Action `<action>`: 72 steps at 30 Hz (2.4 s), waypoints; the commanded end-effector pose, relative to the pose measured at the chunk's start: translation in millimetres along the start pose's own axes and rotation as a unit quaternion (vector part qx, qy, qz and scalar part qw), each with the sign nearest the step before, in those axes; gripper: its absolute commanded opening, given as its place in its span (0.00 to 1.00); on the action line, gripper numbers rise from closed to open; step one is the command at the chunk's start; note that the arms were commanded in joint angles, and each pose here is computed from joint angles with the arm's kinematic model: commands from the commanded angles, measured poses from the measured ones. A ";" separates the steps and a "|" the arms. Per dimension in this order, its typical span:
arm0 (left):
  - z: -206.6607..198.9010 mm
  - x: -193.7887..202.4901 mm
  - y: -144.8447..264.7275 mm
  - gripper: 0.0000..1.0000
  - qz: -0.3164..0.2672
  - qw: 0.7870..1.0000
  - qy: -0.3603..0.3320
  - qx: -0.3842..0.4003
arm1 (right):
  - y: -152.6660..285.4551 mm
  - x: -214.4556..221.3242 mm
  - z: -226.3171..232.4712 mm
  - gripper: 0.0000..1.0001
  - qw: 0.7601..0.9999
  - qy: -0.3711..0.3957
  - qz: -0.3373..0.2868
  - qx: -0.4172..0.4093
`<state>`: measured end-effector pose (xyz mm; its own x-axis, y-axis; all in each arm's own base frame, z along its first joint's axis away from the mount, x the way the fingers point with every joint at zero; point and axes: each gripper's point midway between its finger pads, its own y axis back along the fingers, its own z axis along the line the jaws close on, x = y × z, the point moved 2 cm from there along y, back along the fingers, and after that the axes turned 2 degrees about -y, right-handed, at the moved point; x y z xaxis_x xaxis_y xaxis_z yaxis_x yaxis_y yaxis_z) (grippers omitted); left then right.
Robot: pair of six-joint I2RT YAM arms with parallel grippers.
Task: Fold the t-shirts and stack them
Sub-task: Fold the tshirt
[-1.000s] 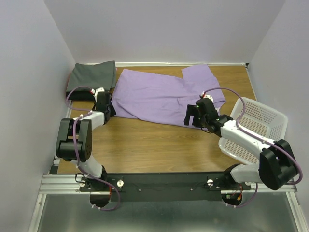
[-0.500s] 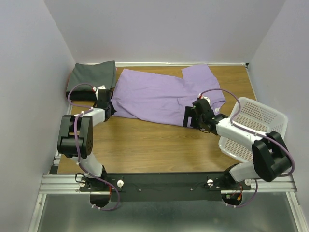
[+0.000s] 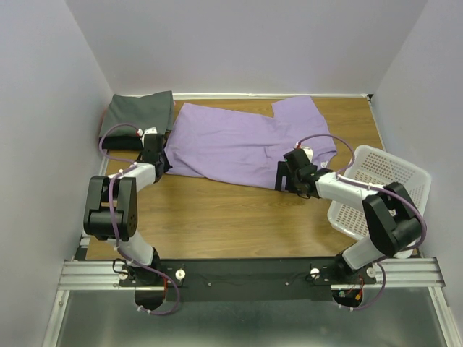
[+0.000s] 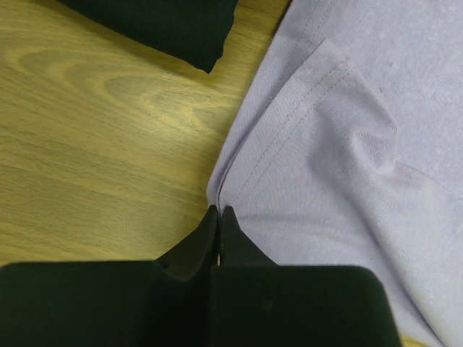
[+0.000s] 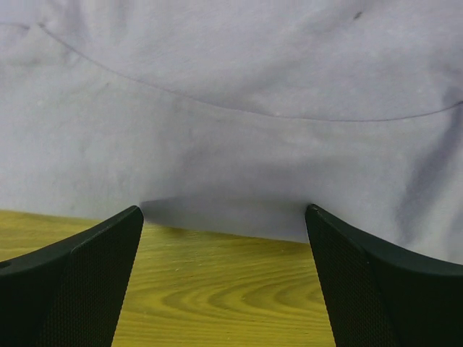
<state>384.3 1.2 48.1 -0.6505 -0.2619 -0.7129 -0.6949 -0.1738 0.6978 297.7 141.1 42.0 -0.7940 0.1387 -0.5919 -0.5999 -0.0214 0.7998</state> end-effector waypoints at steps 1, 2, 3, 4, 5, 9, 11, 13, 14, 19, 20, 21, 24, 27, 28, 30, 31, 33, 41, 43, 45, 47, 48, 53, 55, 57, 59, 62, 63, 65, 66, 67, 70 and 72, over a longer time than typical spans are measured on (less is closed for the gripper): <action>15.0 -16.5 10.5 0.00 -0.028 0.999 0.002 -0.027 | -3.7 -1.6 -18.9 1.00 0.999 -0.016 -0.014 0.036; 19.4 -20.2 14.0 0.00 -0.036 0.999 0.006 -0.037 | -4.4 4.5 -25.1 1.00 0.999 -0.017 -0.009 0.043; 21.8 -21.3 15.7 0.00 -0.039 0.998 0.010 -0.042 | -4.5 4.4 -32.3 1.00 0.998 -0.029 -0.009 0.051; 23.4 -22.6 17.8 0.00 -0.043 0.998 0.012 -0.044 | -4.1 7.1 -31.0 1.00 0.999 -0.036 0.002 0.036; 25.5 -21.3 18.8 0.00 -0.043 0.998 0.014 -0.048 | -4.2 7.5 -33.7 1.00 0.999 -0.038 0.003 0.038; 33.3 -25.8 26.6 0.00 -0.059 0.996 0.023 -0.068 | -4.0 5.0 -38.2 1.00 0.998 -0.044 0.001 0.043; 35.4 -24.9 27.8 0.00 -0.060 0.995 0.027 -0.074 | -6.5 7.8 -37.9 1.00 0.998 -0.048 0.012 0.037; 34.8 -24.4 28.0 0.00 -0.059 0.995 0.028 -0.071 | -8.0 10.0 -37.8 1.00 0.998 -0.049 0.019 0.034; 35.1 -23.0 27.4 0.00 -0.056 0.995 0.028 -0.071 | -8.1 10.7 -37.3 1.00 0.998 -0.049 0.020 0.033; 38.4 -24.0 35.1 0.29 -0.057 0.994 0.040 -0.079 | -0.4 4.1 -34.6 1.00 0.999 -0.042 0.009 0.019; 40.2 -25.9 37.9 0.38 -0.063 0.994 0.043 -0.084 | 1.7 2.1 -32.7 1.00 0.999 -0.040 0.006 0.012; 42.6 -28.1 43.6 0.51 -0.070 0.992 0.047 -0.089 | 5.6 -0.5 -30.7 1.00 0.999 -0.035 0.003 0.003; 44.7 -33.4 51.2 0.61 -0.083 0.991 0.054 -0.093 | 13.7 -9.1 -21.9 1.00 0.999 -0.031 -0.006 -0.023; 42.7 -43.0 62.4 0.63 -0.104 0.989 0.058 -0.090 | 24.6 -22.0 -15.7 1.00 0.999 -0.018 -0.024 -0.042; 38.9 -45.2 64.9 0.63 -0.109 0.989 0.057 -0.084 | 26.3 -24.8 -14.0 1.00 0.999 -0.016 -0.027 -0.044; 16.4 -50.9 73.7 0.63 -0.128 0.989 0.050 -0.047 | 28.3 -33.4 -7.7 1.00 0.998 -0.010 -0.034 -0.051; 6.4 -51.3 77.3 0.63 -0.134 0.989 0.047 -0.031 | 28.2 -36.4 -4.2 1.00 0.998 -0.009 -0.034 -0.056; -31.9 -54.9 87.6 0.63 -0.159 0.986 0.036 0.033 | 26.3 -39.3 2.7 1.00 0.998 -0.001 -0.033 -0.060; -139.1 -28.0 87.1 0.63 -0.140 0.973 0.006 0.186 | 5.4 -46.0 22.1 1.00 0.998 0.020 -0.024 -0.047; -155.0 -12.9 72.4 0.63 -0.115 0.974 -0.010 0.192 | -3.5 -37.9 20.2 1.00 0.999 0.023 -0.012 -0.037; -168.6 7.0 57.3 0.63 -0.092 0.975 -0.020 0.201 | -10.6 -29.9 16.6 1.00 0.999 0.021 -0.001 -0.024; -177.5 23.4 49.7 0.63 -0.074 0.975 -0.029 0.206 | -13.0 -23.3 15.7 0.99 1.000 0.020 0.006 -0.021; -177.4 34.9 41.1 0.63 -0.061 0.977 -0.033 0.200 | -14.3 -15.1 14.4 0.99 1.000 0.018 0.015 -0.018; -168.1 65.6 32.6 0.63 -0.034 0.982 -0.037 0.183 | -10.5 6.1 9.0 0.99 0.999 0.003 0.035 -0.017; -163.1 68.9 33.8 0.63 -0.032 0.983 -0.029 0.177 | -8.1 17.7 5.6 0.98 0.999 -0.009 0.048 -0.013; -155.8 77.8 34.9 0.63 -0.024 0.985 -0.028 0.171 | -3.5 24.5 4.0 0.97 0.998 -0.020 0.057 -0.017; -149.2 83.1 39.2 0.64 -0.022 0.985 -0.025 0.167 | 3.6 34.1 1.3 0.97 0.997 -0.031 0.069 -0.020; -148.9 86.1 48.7 0.63 -0.021 0.984 -0.015 0.175 | 12.5 47.4 -3.4 0.97 0.995 -0.044 0.082 -0.022; -145.9 88.0 52.2 0.63 -0.022 0.985 -0.013 0.171 | 18.4 46.3 -1.8 0.97 0.995 -0.053 0.078 -0.030; -146.4 91.6 57.8 0.63 -0.022 0.985 -0.014 0.173 | 24.6 50.8 0.0 0.97 0.994 -0.058 0.084 -0.044; -144.2 94.3 61.0 0.63 -0.019 0.985 -0.010 0.172 | 26.7 55.8 -1.7 0.97 0.993 -0.061 0.090 -0.044; -143.3 95.8 62.6 0.63 -0.017 0.985 -0.009 0.172 | 31.4 54.6 -0.4 0.97 0.993 -0.064 0.086 -0.051; -141.5 104.3 70.3 0.63 -0.011 0.985 -0.012 0.174 | 38.1 62.8 0.3 0.97 0.991 -0.069 0.096 -0.063; -143.1 106.2 76.2 0.63 -0.009 0.984 -0.008 0.178 | 43.0 67.6 -0.8 0.97 0.990 -0.072 0.101 -0.069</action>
<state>324.8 -181.6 44.2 -0.6055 -0.2418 -0.7582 -0.7957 0.2013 0.5713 249.9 149.6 45.5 -0.8339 0.2505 -0.4918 -0.5378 -0.1688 0.8260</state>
